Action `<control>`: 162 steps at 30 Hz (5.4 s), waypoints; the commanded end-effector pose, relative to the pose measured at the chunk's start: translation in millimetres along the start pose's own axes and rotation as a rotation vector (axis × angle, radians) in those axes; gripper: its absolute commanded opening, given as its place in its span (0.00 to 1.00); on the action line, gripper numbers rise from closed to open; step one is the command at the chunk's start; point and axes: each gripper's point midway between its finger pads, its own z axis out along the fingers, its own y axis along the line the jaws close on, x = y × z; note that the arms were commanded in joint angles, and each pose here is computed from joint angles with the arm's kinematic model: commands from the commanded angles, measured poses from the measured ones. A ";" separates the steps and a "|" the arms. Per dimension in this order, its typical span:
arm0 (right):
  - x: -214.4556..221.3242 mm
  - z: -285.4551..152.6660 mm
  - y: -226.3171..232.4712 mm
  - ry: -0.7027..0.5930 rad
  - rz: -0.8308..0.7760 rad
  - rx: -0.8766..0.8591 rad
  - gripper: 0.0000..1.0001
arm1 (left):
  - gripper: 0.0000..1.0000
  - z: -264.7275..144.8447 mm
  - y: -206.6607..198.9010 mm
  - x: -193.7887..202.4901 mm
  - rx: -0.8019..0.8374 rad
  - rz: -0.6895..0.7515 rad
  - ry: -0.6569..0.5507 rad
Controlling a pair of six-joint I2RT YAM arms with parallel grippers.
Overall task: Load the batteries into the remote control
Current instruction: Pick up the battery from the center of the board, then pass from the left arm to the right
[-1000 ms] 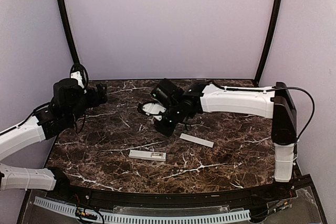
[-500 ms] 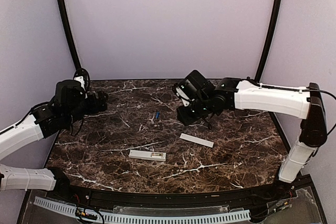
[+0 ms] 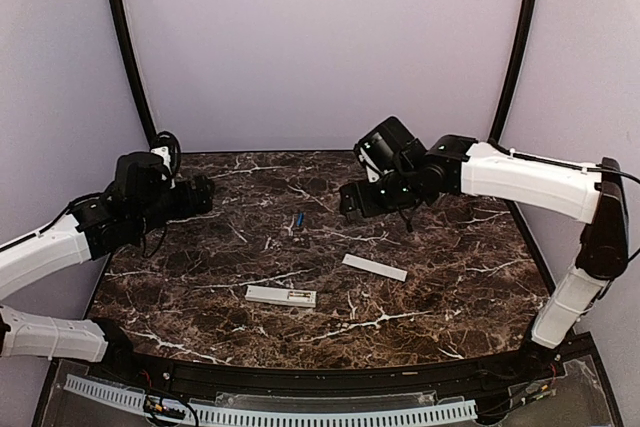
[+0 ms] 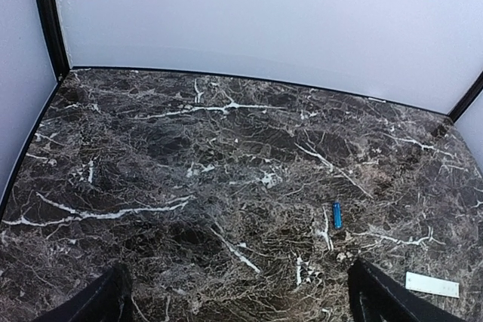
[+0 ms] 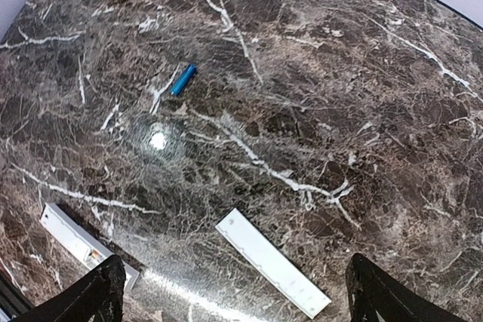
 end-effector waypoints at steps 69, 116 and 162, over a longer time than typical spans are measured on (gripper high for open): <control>27.5 72.6 -99.8 0.320 0.070 -0.025 0.98 | 0.33 202.9 -117.8 224.5 0.123 0.435 0.854; -181.7 -218.2 -4.6 -0.632 -0.149 -0.853 0.84 | 0.00 -20.5 -304.1 -130.5 1.049 0.448 -0.434; -190.5 -258.6 42.7 -0.720 -0.242 -0.979 0.62 | 0.00 -65.2 -328.8 -149.1 1.280 0.110 -0.402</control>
